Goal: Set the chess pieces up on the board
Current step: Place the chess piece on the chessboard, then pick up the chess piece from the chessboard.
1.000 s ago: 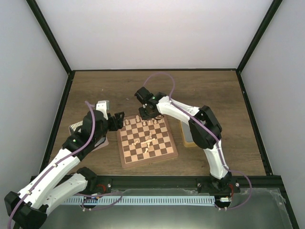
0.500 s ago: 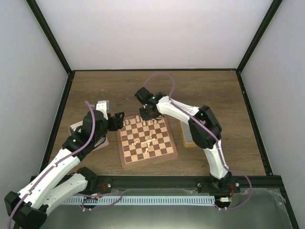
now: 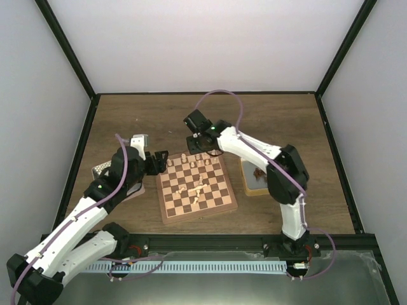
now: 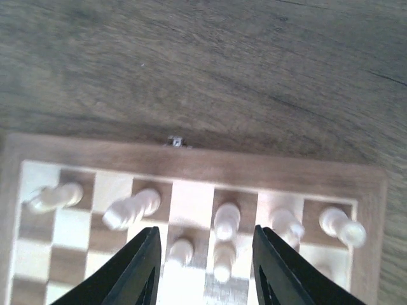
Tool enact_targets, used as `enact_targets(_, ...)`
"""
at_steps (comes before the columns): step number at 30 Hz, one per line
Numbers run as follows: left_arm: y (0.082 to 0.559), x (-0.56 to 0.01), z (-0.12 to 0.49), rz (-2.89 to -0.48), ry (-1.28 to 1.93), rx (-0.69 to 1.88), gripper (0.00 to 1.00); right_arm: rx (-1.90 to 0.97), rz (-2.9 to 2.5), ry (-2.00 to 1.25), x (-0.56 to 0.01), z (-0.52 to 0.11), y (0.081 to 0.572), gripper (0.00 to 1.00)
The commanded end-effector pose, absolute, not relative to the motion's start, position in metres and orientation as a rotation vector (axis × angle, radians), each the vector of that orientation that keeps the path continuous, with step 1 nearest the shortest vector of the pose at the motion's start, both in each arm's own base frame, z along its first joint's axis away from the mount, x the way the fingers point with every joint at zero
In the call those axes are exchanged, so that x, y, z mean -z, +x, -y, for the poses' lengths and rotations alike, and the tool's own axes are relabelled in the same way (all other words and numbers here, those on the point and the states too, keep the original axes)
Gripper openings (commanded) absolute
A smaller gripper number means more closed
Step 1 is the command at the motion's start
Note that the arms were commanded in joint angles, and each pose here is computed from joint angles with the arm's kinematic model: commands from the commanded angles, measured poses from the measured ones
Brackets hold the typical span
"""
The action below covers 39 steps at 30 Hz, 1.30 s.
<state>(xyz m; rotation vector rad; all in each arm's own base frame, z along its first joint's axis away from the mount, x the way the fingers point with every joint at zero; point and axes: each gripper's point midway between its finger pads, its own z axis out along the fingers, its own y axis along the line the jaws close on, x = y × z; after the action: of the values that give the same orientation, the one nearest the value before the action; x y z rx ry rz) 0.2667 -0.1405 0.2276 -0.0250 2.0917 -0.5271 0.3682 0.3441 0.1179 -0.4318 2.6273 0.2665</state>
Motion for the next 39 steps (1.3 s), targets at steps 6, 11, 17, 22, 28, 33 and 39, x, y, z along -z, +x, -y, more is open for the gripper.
enact_targets(6, 0.246, -0.175, 0.174, -2.296, 0.079, 0.713, 0.76, -0.676, -2.467, -0.335, -0.185, -0.339, 0.32, 0.43)
enact_targets(11, 0.225, -0.128, 0.188, -2.479, 0.068, 0.816, 0.63, -0.815, -2.43, -0.352, -0.18, -0.336, 0.291, 0.42)
enact_targets(17, 0.205, -0.094, 0.193, -2.601, 0.059, 0.827, 0.53, -0.89, -2.425, -0.371, -0.168, -0.339, 0.263, 0.41)
enact_targets(22, 0.2, -0.079, 0.198, -2.657, 0.057, 0.818, 0.5, -0.968, -2.434, -0.35, -0.158, -0.34, 0.247, 0.41)
enact_targets(28, 0.2, -0.057, 0.195, -2.731, 0.042, 0.711, 0.38, -0.983, -2.432, -0.348, -0.155, -0.339, 0.242, 0.4)
enact_targets(33, 0.204, -0.058, 0.198, -2.734, 0.05, 0.699, 0.3, -0.983, -2.414, -0.352, -0.16, -0.337, 0.242, 0.4)
enact_targets(39, 0.209, -0.062, 0.198, -2.723, 0.075, 0.677, 0.14, -0.991, -2.407, -0.358, -0.159, -0.336, 0.24, 0.4)
